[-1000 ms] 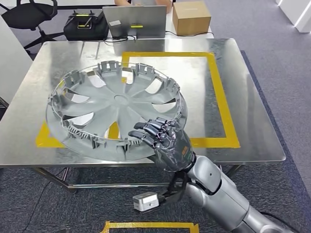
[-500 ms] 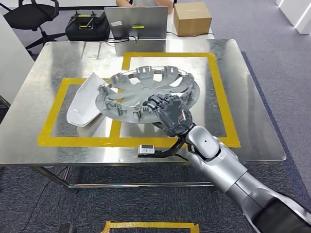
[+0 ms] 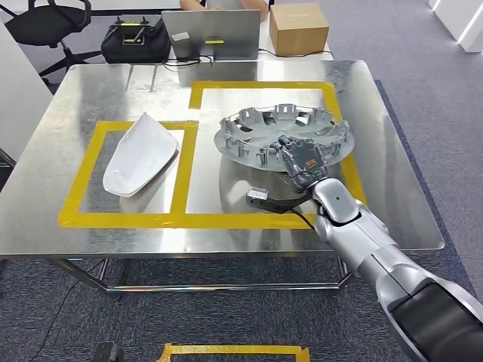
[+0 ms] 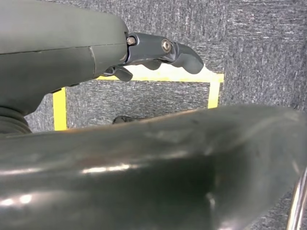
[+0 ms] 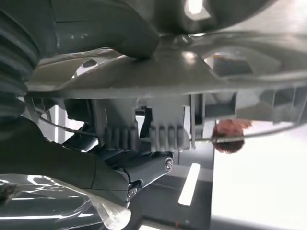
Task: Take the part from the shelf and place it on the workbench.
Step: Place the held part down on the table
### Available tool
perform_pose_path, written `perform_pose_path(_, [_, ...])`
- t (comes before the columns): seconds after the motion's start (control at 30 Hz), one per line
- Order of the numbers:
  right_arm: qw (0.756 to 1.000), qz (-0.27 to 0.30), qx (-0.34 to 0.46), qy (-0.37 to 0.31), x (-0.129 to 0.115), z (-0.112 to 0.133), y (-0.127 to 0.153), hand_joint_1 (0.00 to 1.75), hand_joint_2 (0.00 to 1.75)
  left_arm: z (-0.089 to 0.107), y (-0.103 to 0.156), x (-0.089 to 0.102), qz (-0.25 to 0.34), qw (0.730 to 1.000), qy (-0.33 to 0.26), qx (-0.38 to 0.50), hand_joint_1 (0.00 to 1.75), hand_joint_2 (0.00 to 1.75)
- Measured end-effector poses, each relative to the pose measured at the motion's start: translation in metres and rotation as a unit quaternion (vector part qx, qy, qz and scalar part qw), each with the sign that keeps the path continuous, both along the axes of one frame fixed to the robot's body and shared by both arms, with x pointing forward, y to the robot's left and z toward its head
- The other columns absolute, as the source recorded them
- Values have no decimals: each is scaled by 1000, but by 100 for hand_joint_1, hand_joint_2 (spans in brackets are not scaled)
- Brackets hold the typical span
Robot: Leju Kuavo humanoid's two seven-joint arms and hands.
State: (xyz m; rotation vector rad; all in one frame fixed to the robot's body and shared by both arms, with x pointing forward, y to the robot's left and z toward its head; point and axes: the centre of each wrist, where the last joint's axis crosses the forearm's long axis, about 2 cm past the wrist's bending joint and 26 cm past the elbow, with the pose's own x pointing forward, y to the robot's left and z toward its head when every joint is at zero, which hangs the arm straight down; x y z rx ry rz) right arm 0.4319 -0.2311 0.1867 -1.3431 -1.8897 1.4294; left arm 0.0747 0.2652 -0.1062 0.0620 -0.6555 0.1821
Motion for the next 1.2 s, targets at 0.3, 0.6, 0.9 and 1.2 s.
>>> perform_pose_path(0.3, [1000, -17, -5, 23, 0, -12, -11, 0, 0, 0, -3, 1, -6, 1000, -11, -14, 0, 175])
perform_pose_path(0.6, [1000, -3, 2, 1, -4, -17, -15, 0, 0, 1, -8, 3, -4, 1000, -21, -12, 0, 175])
perform_pose_path(0.9, [1000, 2, 4, 0, -6, -19, -15, 0, 0, 1, -11, 4, -7, 1000, -21, -12, 0, 0])
perform_pose_path(1.2, [985, 128, 114, 19, -19, 5, 5, 0, 0, 2, -13, 4, -11, 1000, -14, -11, 0, 0])
